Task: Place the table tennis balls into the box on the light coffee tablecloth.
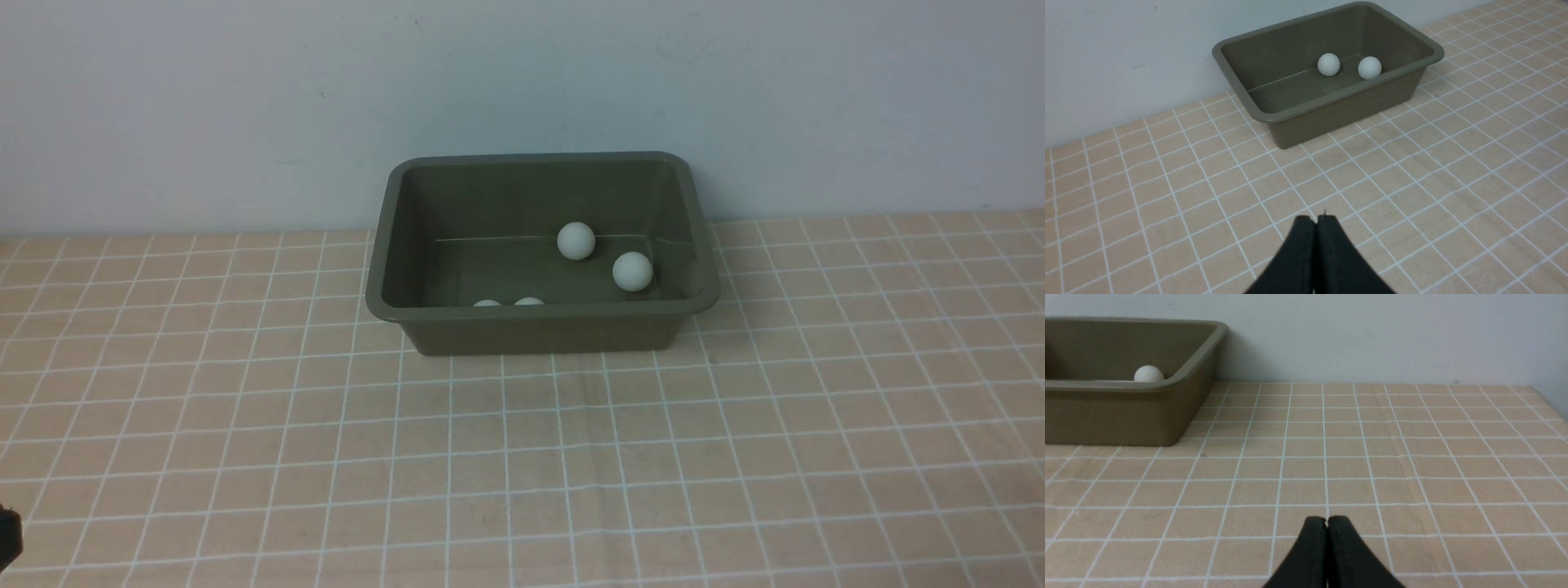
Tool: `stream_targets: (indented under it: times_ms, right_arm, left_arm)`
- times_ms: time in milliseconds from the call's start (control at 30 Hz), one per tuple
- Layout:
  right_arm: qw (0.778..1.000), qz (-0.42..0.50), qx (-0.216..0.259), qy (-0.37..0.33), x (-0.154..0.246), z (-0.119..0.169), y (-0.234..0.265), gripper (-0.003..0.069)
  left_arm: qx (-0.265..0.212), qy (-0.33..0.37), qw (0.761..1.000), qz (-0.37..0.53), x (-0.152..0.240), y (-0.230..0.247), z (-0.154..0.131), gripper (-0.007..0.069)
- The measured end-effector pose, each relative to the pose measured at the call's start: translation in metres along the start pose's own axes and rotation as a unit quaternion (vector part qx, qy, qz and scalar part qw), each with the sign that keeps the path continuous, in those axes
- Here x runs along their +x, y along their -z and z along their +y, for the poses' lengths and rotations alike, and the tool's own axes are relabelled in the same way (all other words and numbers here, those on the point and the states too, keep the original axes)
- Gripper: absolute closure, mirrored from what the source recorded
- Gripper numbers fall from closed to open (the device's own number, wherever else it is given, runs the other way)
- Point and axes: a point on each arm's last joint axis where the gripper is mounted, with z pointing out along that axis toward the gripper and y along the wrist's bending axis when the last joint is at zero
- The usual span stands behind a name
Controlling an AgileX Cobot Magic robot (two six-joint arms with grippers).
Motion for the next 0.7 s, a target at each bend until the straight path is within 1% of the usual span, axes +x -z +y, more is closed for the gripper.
stream_targets:
  times_ms: [33, 100, 200, 567, 633, 700]
  right_arm:
    - [1.000, 0.001, 0.001, -0.024, 0.0001, -0.0002, 0.0000, 0.0676]
    - [0.999, 0.001, 0.002, -0.044, 0.0001, -0.0003, 0.0000, 0.0676]
    - [0.999, 0.002, 0.002, -0.054, 0.0003, -0.0004, 0.0000, 0.0676]
    - [0.998, 0.002, 0.002, -0.058, 0.0004, -0.0004, 0.0000, 0.0676]
    - [0.998, 0.002, 0.002, -0.058, 0.0004, -0.0004, 0.0000, 0.0676]
    - [0.998, 0.002, 0.002, -0.058, 0.0002, -0.0004, 0.0001, 0.0676]
  left_arm:
    - [0.000, 0.000, 1.000, 0.000, 0.0000, 0.0000, 0.0000, 0.0694]
    - [0.000, 0.000, 1.000, 0.000, 0.0000, 0.0000, 0.0000, 0.0694]
    - [0.000, 0.000, 1.000, 0.000, 0.0000, 0.0000, 0.0000, 0.0694]
    - [-0.002, -0.005, 1.000, 0.000, 0.0000, 0.0000, 0.0004, 0.0694]
    - [-0.010, -0.019, 1.000, -0.006, -0.0005, -0.0003, 0.0016, 0.0694]
    - [-0.030, -0.026, 0.999, -0.021, 0.0004, -0.0046, 0.0038, 0.0694]
